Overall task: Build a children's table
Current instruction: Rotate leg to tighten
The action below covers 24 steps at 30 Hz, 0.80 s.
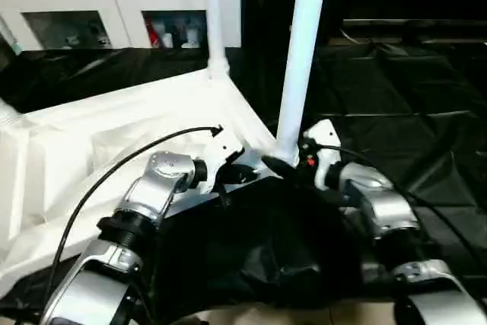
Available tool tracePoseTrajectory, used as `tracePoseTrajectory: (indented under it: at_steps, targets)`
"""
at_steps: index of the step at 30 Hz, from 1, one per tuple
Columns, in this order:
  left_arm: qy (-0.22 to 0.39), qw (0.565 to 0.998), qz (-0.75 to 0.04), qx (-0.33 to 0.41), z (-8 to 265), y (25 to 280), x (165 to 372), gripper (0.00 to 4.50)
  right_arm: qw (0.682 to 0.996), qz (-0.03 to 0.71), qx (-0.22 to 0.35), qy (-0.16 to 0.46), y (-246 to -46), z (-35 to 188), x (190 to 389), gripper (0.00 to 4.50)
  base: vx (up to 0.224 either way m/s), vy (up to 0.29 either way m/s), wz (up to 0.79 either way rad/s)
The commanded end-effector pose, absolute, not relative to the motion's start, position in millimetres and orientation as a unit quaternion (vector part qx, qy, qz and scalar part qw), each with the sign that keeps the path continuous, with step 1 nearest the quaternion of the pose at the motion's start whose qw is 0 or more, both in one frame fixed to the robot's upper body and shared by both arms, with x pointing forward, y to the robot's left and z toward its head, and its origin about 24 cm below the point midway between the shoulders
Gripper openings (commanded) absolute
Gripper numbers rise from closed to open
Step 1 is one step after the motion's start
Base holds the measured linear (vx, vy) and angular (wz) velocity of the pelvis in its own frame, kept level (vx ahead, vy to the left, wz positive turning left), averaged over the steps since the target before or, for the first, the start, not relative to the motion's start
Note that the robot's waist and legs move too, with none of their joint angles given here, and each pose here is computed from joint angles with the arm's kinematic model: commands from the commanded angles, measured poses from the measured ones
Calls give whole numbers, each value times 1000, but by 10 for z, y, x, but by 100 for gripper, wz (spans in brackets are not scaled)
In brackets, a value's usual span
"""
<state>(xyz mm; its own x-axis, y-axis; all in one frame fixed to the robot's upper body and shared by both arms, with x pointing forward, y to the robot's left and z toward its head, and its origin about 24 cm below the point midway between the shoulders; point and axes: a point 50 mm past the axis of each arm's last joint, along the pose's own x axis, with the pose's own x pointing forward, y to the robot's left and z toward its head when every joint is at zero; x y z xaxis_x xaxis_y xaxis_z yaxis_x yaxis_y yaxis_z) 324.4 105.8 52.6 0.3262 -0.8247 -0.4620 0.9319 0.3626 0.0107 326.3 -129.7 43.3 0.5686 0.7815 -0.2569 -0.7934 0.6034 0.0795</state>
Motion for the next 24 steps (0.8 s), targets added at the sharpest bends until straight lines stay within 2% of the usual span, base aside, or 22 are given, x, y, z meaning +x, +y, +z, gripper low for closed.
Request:
tracePoseTrajectory:
  at_steps: [1, 2, 4, 5, 8, 10, 11, 13, 15, 20, 23, 24]
  targets:
    - [135, 785, -589, 139, 704, 910, 3225, 0, 838, 528, -20, 134, -1093, 435, 3142, 403, 0, 0, 0]
    - [144, 770, -604, 145, 682, 975, 3183, 0, 818, 558, -26, 141, -1150, 448, 3081, 403, 0, 0, 0]
    - [145, 769, -606, 146, 680, 982, 3178, 0, 815, 561, -26, 142, -1156, 450, 3073, 403, 0, 0, 0]
    - [155, 754, -621, 149, 662, 1041, 3129, 0, 795, 586, -29, 153, -1207, 455, 3014, 386, 0, 0, 0]
    - [160, 743, -632, 152, 656, 1075, 3094, 0, 784, 599, -32, 160, -1231, 459, 2982, 376, 0, 0, 0]
    - [167, 731, -644, 150, 647, 1113, 3052, 0, 771, 613, -33, 169, -1257, 459, 2945, 347, 0, 0, 0]
    - [169, 727, -649, 148, 644, 1126, 3033, 0, 768, 616, -36, 172, -1263, 457, 2937, 347, 0, 0, 0]
    - [171, 724, -652, 147, 639, 1133, 3021, 0, 767, 617, -37, 173, -1264, 455, 2932, 335, 0, 0, 0]
    - [173, 720, -657, 146, 633, 1141, 3003, 0, 765, 619, -38, 175, -1263, 454, 2923, 304, 0, 0, 0]
    - [169, 724, -653, 148, 623, 1145, 2994, 0, 758, 626, -31, 179, -1244, 455, 2887, 281, 0, 0, 0]
    - [158, 751, -624, 147, 636, 1109, 3067, 0, 776, 605, -22, 175, -1189, 417, 2904, 279, 0, 0, 0]
    - [153, 771, -601, 145, 645, 1078, 3125, 0, 797, 578, -17, 172, -1142, 380, 2941, 278, 0, 0, 0]
